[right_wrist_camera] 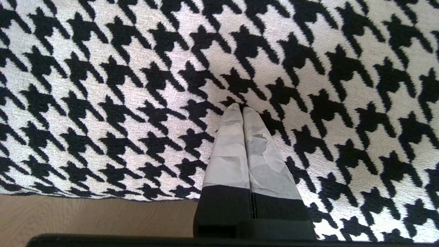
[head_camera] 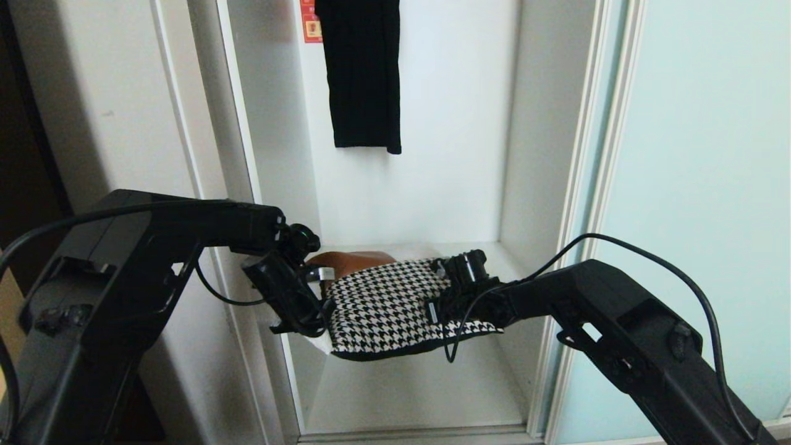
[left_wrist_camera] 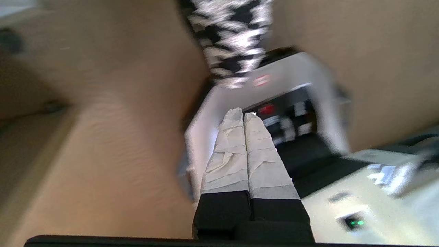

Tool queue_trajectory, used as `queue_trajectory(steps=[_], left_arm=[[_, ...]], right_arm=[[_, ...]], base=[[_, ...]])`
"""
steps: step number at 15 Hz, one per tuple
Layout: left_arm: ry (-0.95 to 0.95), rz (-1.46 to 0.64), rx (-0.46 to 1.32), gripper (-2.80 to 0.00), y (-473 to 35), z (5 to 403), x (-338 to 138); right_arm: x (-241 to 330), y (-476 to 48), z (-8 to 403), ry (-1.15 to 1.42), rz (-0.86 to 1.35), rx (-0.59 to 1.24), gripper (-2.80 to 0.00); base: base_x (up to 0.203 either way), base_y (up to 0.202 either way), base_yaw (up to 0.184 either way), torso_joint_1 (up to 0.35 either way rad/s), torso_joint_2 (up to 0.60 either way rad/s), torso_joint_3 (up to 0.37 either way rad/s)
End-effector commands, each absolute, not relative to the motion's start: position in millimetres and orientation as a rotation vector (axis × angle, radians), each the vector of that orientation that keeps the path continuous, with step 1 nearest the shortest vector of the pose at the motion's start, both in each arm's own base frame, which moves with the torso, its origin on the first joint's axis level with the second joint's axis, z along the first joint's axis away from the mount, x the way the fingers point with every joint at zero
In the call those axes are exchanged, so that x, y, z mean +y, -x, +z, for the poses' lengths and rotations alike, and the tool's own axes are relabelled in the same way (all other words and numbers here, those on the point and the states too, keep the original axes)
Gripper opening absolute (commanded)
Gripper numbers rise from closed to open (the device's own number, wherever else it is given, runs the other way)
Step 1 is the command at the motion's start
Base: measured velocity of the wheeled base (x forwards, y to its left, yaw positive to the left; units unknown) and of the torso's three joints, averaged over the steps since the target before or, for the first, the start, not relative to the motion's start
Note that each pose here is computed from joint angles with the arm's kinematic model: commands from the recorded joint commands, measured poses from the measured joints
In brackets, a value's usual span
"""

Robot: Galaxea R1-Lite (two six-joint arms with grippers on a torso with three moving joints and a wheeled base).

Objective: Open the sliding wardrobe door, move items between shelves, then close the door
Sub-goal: Place the pillow on the higher shelf

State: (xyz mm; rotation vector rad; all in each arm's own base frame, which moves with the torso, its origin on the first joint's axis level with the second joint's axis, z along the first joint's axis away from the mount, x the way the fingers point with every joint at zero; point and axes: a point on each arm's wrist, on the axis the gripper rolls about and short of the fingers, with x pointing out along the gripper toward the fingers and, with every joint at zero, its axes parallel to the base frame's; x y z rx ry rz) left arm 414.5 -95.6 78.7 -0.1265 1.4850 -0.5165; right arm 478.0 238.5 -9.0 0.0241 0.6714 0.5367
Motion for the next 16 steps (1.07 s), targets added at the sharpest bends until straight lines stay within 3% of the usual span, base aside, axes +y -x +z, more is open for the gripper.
queue_trajectory(steps=[1,7,12,16], left_arm=[[0.073,-0.487,1.511,-2.80,-416.4,67.1,-96.6],[0.035,-0.471,1.427,-2.80,-429.9,50.6,-106.5],[0.018,-0.497,1.479,-2.80,-422.7,48.3,-116.1],[-0.005,-0.430,1.383,-2.80,-437.8,34.0,-119.1]], right_arm=[[237.6,-478.5,-8.1,-0.026,0.537,0.670,-2.80],[235.6,-479.5,2.3,-0.039,0.559,0.653,-2.80],[231.9,-481.7,-1.9,-0.050,0.576,0.659,-2.80],[229.7,-482.8,1.4,-0.052,0.573,0.653,-2.80]], base=[[0.000,0.000,0.000,0.000,0.00,0.000],[0.000,0.000,0.000,0.000,0.00,0.000],[0.000,0.000,0.000,0.000,0.00,0.000],[0.000,0.000,0.000,0.000,0.00,0.000]])
